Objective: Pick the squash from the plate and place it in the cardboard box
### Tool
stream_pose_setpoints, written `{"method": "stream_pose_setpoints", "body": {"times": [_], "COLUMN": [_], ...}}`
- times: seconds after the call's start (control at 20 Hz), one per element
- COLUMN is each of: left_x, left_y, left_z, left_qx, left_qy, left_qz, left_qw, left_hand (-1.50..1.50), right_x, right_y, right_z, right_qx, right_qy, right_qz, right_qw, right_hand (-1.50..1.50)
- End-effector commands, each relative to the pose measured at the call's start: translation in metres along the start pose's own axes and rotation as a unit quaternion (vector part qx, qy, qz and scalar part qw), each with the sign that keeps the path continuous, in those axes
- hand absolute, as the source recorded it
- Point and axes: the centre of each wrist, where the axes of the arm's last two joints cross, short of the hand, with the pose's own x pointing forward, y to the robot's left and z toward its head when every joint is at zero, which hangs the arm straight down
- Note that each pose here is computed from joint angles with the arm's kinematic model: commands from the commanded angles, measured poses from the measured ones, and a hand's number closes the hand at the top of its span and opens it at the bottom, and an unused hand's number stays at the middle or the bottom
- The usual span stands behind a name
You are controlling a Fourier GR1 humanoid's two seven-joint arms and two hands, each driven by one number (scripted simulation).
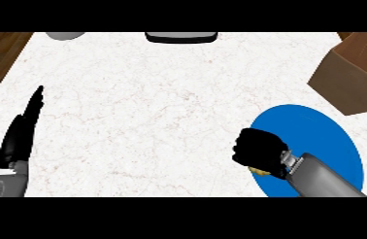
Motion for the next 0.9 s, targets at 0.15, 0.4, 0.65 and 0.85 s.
{"method": "stream_pose_setpoints", "body": {"times": [0.15,0.4,0.65,0.85], "left_x": [-0.007,-0.021,-0.019,-0.014], "left_y": [0.018,0.028,0.032,0.016], "left_z": [0.005,0.011,0.011,0.016], "left_qx": [0.021,0.051,0.047,0.021], "left_qy": [0.013,0.041,0.030,0.004], "left_qz": [-0.004,0.010,0.012,0.005], "left_qw": [0.9997,0.9978,0.9984,0.9998], "left_hand": [0.00,0.00,0.00,0.00], "right_x": [-0.063,-0.113,-0.139,-0.135], "right_y": [0.040,0.090,0.113,0.132], "right_z": [0.074,0.169,0.285,0.350], "right_qx": [-0.109,-0.172,-0.278,-0.378], "right_qy": [0.150,0.356,0.479,0.501], "right_qz": [-0.067,-0.227,-0.255,-0.238], "right_qw": [0.980,0.890,0.793,0.742], "right_hand": [1.50,1.50,1.50,1.50]}}
